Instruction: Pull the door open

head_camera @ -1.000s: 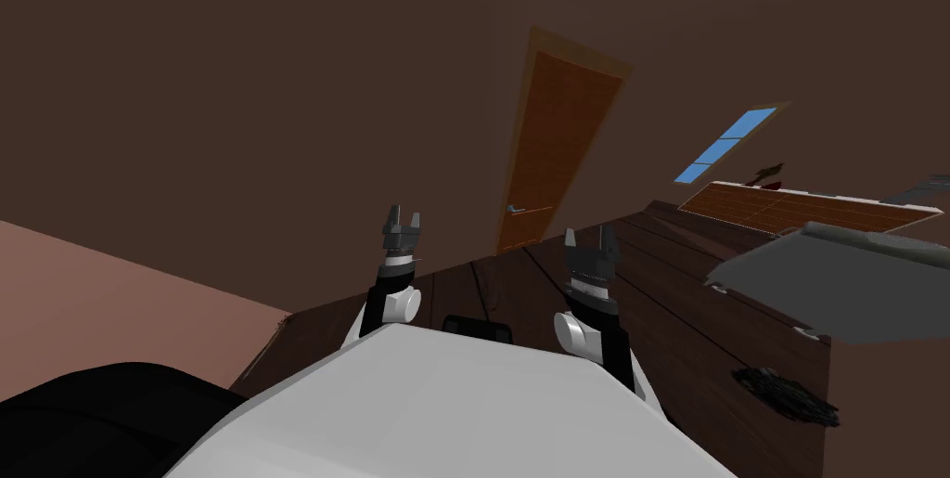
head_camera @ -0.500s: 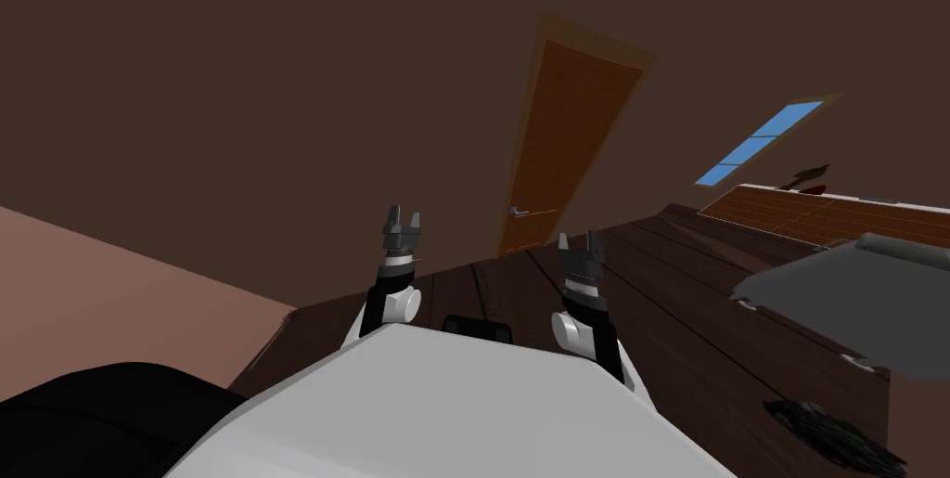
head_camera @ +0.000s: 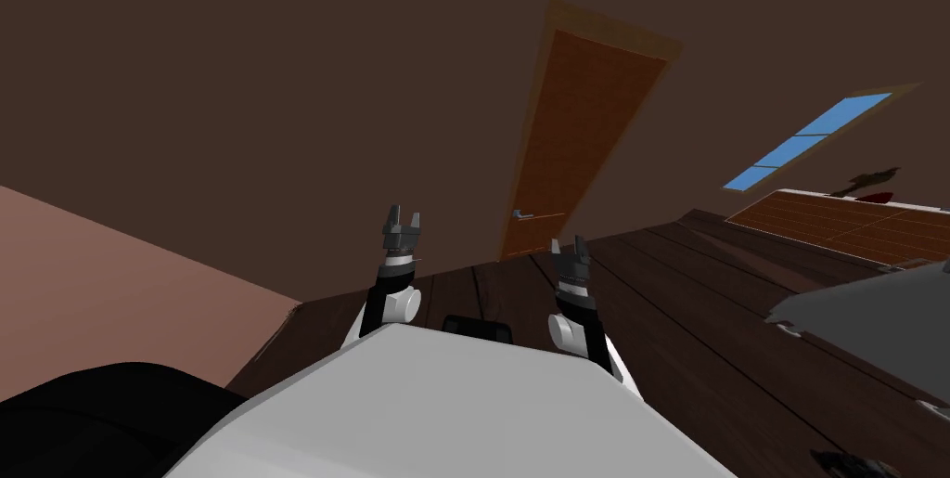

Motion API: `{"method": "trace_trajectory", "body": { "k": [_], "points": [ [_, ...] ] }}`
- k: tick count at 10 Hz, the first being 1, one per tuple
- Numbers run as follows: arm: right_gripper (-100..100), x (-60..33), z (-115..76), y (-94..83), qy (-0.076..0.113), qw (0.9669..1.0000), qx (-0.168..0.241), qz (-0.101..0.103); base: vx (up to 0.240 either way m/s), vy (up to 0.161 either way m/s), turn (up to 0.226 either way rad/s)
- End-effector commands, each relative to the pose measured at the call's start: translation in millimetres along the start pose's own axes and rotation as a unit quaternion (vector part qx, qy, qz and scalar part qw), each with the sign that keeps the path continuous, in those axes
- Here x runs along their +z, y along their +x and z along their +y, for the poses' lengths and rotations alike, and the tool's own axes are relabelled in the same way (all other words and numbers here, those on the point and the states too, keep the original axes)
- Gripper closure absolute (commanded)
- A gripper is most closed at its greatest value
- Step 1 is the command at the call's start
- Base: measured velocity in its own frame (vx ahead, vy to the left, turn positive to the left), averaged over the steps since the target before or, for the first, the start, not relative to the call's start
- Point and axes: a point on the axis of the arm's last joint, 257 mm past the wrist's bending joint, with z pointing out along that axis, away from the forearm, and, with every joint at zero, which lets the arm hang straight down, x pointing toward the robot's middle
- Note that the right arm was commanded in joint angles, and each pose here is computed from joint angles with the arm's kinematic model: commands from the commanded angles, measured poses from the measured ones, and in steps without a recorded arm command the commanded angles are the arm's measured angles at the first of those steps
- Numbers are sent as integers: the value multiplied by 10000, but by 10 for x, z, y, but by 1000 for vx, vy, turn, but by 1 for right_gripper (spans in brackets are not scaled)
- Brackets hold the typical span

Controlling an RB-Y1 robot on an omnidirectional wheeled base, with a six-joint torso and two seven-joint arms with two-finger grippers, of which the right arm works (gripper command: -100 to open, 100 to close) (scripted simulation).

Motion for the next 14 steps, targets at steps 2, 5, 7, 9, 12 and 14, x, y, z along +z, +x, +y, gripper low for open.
{"method": "trace_trajectory", "body": {
  "k": [2, 5, 7, 9, 12, 14],
  "points": [
    [-100, -29, -180, -32, 143, 9999, 12, 23, 77, -54, 78],
    [-100, -112, -453, -71, 375, 9993, 26, 73, 56, -49, 102],
    [-100, -202, -682, -117, 590, 9982, 25, 92, 93, -75, 122],
    [-100, -257, -805, -146, 712, 9974, 20, 96, 64, -57, 48],
    [-100, -338, -989, -192, 887, 9960, 15, 121, 51, -42, 86],
    [-100, -422, -1164, -242, 1057, 9943, 4, 144, 71, -87, 142]
  ]
}}
